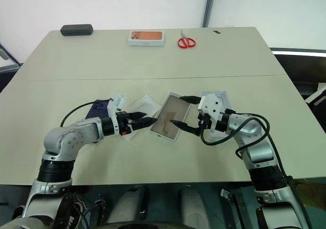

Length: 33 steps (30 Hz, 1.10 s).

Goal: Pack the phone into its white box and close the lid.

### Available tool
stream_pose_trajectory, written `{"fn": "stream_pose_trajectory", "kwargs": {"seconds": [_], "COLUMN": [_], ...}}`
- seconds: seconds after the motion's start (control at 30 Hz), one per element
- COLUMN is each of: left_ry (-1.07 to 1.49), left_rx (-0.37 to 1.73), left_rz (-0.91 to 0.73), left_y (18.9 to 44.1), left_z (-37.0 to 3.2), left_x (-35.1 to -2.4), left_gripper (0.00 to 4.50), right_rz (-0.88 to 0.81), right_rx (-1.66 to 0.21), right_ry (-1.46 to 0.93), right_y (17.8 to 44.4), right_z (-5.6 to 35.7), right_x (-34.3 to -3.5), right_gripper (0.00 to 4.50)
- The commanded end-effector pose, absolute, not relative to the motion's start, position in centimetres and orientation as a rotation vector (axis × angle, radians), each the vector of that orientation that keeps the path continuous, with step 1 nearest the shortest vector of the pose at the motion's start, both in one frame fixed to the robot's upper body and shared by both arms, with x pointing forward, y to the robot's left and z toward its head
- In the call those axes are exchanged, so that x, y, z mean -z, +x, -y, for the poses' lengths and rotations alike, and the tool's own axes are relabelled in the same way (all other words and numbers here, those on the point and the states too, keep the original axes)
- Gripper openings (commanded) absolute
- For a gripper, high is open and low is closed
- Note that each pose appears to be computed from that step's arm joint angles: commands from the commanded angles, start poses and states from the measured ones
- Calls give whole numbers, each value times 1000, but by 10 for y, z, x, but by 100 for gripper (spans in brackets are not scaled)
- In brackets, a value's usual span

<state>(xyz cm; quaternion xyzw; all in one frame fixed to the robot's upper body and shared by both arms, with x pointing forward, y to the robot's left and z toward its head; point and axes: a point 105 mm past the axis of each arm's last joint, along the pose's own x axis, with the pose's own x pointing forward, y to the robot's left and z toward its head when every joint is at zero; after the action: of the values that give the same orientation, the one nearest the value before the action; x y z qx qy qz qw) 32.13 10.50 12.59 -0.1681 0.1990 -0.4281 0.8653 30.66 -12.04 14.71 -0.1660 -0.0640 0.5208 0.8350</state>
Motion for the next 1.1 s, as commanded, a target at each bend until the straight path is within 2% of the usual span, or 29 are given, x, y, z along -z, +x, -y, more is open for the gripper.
{"fn": "stream_pose_trajectory", "kwargs": {"seconds": [0.03, 0.17, 0.27, 0.37, 0.5, 0.6, 0.87, 1.1], "left_ry": [-361, -308, -146, -202, -240, -295, -307, -383], "left_rx": [847, 775, 702, 698, 794, 891, 934, 1084], "left_rz": [-325, -305, -281, -354, -429, -491, -667, -735], "left_y": [331, 341, 352, 353, 344, 335, 326, 296], "left_z": [-129, -160, -183, -193, -185, -171, -165, -161], "left_x": [-151, -155, -146, -132, -122, -117, -94, -116], "left_gripper": [448, 448, 448, 448, 448, 448, 448, 448], "right_rz": [196, 198, 228, 201, 100, 110, 133, 148], "right_rx": [-1100, -1106, -1131, -1192, -1289, -1291, -1272, -1252], "right_ry": [-354, -357, -386, -396, -418, -434, -437, -439], "right_y": [305, 304, 302, 297, 289, 291, 293, 294], "right_z": [118, 117, 112, 109, 103, 97, 95, 97], "right_x": [-159, -160, -168, -173, -168, -171, -172, -174], "right_gripper": [450, 450, 450, 450, 450, 450, 450, 450]}}
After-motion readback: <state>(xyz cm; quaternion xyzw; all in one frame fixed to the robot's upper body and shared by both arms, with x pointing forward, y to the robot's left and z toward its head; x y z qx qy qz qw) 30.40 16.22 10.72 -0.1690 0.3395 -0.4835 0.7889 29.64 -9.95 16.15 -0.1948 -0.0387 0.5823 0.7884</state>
